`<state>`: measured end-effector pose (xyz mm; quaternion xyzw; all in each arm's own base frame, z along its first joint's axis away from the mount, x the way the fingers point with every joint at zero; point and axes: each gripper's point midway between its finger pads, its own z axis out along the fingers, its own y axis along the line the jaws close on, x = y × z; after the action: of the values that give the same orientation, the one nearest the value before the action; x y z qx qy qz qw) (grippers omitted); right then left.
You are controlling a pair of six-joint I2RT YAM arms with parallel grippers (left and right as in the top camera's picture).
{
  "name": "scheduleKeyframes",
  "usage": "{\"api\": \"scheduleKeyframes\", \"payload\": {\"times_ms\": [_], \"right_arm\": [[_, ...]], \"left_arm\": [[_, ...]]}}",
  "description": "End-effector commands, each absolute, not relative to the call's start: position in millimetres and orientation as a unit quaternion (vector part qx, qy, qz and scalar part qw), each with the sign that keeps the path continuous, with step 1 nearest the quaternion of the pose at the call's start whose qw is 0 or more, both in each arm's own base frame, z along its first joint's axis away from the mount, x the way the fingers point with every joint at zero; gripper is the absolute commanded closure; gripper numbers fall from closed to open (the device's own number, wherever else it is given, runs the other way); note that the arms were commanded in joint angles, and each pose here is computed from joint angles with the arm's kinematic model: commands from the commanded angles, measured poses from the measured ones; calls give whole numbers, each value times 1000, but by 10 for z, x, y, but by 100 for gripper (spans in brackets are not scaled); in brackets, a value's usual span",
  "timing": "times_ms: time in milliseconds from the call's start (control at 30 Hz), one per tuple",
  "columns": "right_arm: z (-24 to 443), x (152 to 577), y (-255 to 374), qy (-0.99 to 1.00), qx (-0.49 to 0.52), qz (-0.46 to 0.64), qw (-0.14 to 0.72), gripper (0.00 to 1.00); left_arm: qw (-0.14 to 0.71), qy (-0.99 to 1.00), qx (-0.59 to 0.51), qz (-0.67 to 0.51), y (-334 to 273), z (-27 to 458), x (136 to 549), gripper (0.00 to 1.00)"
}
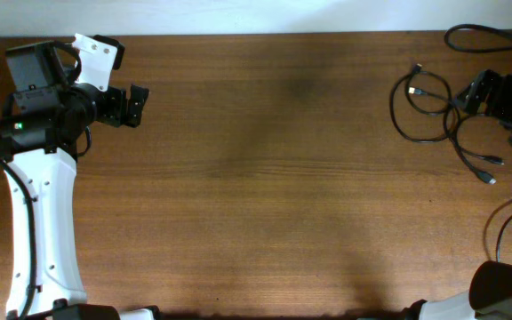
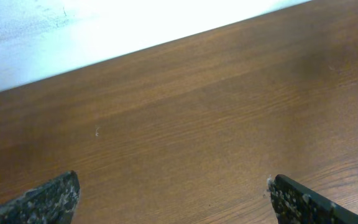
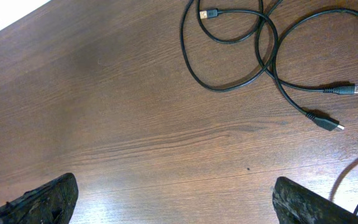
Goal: Untangle cables
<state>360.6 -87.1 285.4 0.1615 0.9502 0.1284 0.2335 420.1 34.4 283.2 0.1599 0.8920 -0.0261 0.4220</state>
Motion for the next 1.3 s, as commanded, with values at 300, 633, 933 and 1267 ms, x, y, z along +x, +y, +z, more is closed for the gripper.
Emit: {"api": "scheduleKeyframes", "payload": {"times_ms": [300, 633, 933, 1267], "right_arm": [[2910, 3607, -833, 948, 157, 133, 241, 1], [2910, 3607, -833, 948, 157, 133, 241, 1], [2910, 3607, -833, 948, 157, 133, 241, 1], [2910, 3607, -833, 948, 157, 133, 241, 1]], "left_arm": [[431, 887, 166, -17, 328, 2918, 4170, 1], [529, 807, 259, -46, -492, 3184, 3372, 1], [686, 683, 240, -74, -675, 2724, 2719, 1], [724, 679, 99, -71, -365, 2196, 2513, 1]]}}
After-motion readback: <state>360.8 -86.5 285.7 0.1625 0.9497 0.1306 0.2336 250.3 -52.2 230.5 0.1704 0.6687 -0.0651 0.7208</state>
